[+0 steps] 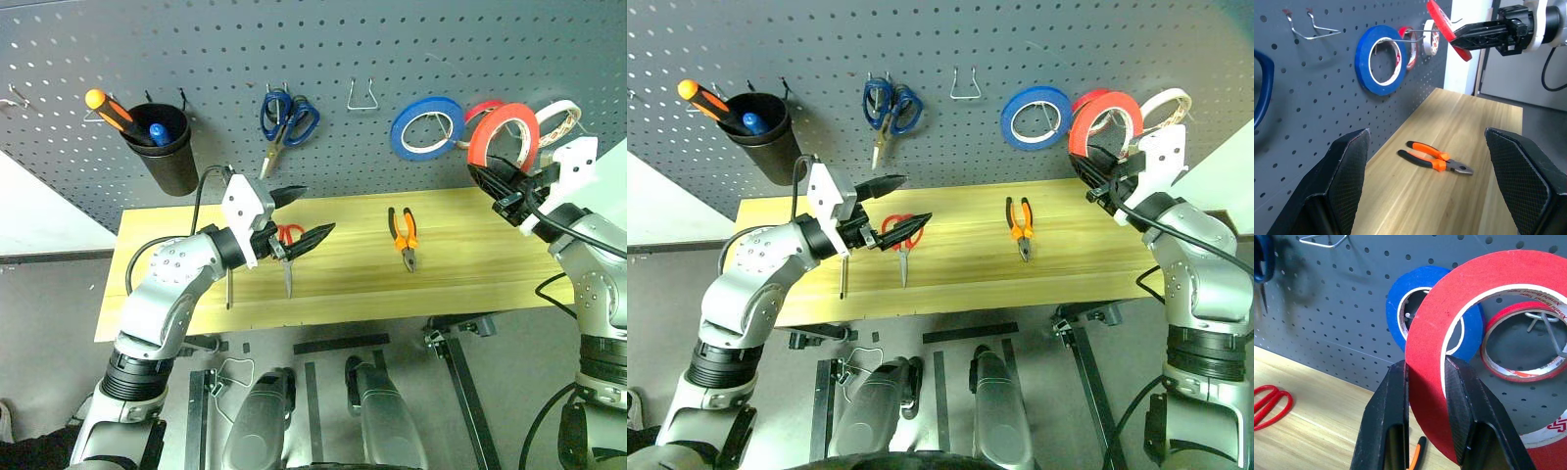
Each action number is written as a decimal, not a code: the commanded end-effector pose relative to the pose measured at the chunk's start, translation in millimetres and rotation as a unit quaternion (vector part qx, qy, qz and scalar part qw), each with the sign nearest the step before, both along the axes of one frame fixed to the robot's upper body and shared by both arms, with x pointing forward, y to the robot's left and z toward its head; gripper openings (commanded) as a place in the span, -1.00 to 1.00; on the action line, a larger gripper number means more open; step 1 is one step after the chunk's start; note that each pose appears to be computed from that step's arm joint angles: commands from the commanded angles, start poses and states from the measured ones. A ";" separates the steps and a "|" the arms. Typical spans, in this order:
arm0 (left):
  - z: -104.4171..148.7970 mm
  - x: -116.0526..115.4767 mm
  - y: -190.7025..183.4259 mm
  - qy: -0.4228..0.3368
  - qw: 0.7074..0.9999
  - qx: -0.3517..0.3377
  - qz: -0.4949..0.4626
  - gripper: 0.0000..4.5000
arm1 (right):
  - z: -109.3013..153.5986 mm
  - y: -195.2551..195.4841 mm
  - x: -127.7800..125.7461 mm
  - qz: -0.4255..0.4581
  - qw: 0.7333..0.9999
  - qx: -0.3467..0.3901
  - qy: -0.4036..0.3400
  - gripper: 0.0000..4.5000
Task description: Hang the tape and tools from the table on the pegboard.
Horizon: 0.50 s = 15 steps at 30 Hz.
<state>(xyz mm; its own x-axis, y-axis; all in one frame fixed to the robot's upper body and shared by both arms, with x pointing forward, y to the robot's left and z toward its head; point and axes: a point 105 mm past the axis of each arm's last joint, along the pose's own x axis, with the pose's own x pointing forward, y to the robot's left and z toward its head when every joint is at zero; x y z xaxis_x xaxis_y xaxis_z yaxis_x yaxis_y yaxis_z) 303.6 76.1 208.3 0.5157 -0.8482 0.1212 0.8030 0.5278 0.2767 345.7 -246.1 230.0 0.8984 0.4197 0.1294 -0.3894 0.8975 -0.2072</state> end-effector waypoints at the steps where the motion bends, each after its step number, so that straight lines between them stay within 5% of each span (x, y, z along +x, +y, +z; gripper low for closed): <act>1: 12.6 -6.0 -1.0 -0.030 0.999 -0.009 -0.008 0.76 | 14.4 -9.3 -4.9 -0.016 0.999 -0.008 -0.031 -0.70; 15: 14.9 -7.0 -1.3 -0.031 0.999 -0.009 -0.010 0.76 | 3.6 -26.6 21.0 -0.065 0.997 -0.014 -0.027 -0.70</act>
<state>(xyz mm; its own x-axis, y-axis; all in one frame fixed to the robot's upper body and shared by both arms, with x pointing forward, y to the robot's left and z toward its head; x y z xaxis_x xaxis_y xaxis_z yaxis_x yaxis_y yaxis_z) 303.4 75.9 208.5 0.5146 -0.8486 0.1224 0.8036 0.5271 0.2763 366.2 -274.3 219.8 0.9473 0.2976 0.1184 -0.2678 0.9388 -0.2168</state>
